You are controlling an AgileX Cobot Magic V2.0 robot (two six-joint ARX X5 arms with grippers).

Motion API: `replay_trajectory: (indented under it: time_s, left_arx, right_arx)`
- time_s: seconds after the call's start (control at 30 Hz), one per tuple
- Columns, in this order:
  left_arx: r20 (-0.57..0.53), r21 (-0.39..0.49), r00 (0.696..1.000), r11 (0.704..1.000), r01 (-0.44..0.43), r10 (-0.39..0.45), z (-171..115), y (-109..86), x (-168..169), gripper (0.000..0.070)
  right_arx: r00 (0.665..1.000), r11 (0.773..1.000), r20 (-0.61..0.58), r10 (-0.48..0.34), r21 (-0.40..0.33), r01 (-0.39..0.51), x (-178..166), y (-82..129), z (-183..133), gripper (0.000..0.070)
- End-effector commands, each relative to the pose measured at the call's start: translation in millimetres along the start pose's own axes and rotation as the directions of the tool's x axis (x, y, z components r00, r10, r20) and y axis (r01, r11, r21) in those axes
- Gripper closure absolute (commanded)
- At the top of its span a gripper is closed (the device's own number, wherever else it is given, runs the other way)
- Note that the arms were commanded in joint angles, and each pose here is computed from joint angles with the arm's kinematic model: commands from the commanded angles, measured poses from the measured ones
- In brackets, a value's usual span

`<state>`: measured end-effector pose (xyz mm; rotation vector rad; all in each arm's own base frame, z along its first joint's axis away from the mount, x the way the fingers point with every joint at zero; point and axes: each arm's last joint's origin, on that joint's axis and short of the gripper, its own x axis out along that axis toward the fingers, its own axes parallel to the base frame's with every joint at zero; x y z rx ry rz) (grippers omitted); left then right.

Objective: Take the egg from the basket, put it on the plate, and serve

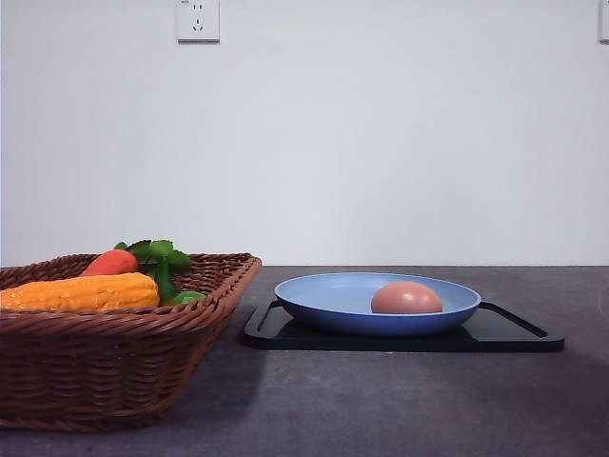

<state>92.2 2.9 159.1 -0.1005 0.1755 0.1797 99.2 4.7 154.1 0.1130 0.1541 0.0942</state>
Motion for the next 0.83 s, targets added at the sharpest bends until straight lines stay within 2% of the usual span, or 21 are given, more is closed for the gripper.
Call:
replay_trajectory:
  time_s: [0.0, 0.8]
  left_arx:
    - [-0.025, 0.003, 1.0, 1.0, -0.002, 0.002, -6.7, 0.5, 2.0, 0.07]
    - [-0.025, 0.003, 1.0, 1.0, -0.002, 0.002, -6.7, 0.5, 2.0, 0.07]
  right_arx:
    - [1.0, 1.0, 0.009, 0.0, 0.009, 0.0, 0.2, -0.1, -0.3, 0.07]
    - [1.0, 1.0, 0.009, 0.0, 0.009, 0.0, 0.2, -0.1, -0.3, 0.07]
